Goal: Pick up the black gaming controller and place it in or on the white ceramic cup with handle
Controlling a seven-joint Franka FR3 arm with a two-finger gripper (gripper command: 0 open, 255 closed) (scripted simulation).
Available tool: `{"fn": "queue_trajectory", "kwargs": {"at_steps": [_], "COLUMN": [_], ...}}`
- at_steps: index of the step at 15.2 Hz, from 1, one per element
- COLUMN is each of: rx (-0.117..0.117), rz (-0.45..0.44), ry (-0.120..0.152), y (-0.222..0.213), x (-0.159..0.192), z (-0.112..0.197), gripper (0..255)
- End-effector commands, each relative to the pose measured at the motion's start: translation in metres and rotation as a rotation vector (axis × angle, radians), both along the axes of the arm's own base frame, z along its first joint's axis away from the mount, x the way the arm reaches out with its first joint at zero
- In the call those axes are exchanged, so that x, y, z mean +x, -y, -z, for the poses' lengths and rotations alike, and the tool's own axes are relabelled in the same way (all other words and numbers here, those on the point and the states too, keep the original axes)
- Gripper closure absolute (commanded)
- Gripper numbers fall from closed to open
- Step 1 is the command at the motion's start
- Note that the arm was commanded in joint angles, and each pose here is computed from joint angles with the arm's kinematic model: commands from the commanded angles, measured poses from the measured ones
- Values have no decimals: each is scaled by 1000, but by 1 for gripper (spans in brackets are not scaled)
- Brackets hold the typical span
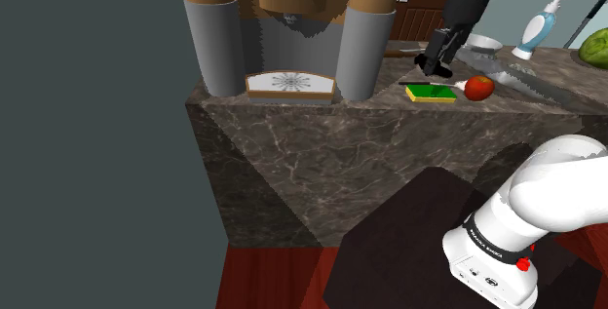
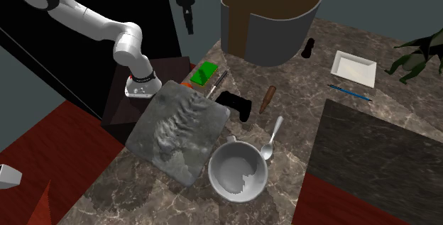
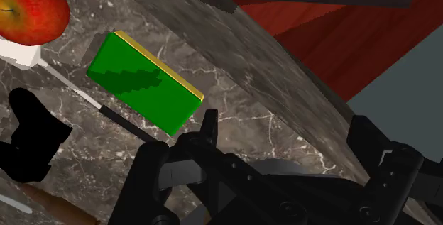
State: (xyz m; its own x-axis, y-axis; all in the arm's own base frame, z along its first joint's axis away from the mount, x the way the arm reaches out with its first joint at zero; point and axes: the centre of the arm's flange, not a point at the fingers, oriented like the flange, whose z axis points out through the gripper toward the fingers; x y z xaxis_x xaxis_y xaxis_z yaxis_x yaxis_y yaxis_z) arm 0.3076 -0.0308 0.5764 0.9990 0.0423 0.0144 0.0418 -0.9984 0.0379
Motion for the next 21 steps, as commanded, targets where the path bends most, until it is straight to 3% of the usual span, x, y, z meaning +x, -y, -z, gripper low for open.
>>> {"fn": "queue_trajectory", "kwargs": {"at_steps": [1, 21], "rx": [0, -127], "rz": [0, 26], "ry": [0, -30], "y": [0, 216], "x": [0, 97], "z": [0, 77], "gripper": [0, 0]}}
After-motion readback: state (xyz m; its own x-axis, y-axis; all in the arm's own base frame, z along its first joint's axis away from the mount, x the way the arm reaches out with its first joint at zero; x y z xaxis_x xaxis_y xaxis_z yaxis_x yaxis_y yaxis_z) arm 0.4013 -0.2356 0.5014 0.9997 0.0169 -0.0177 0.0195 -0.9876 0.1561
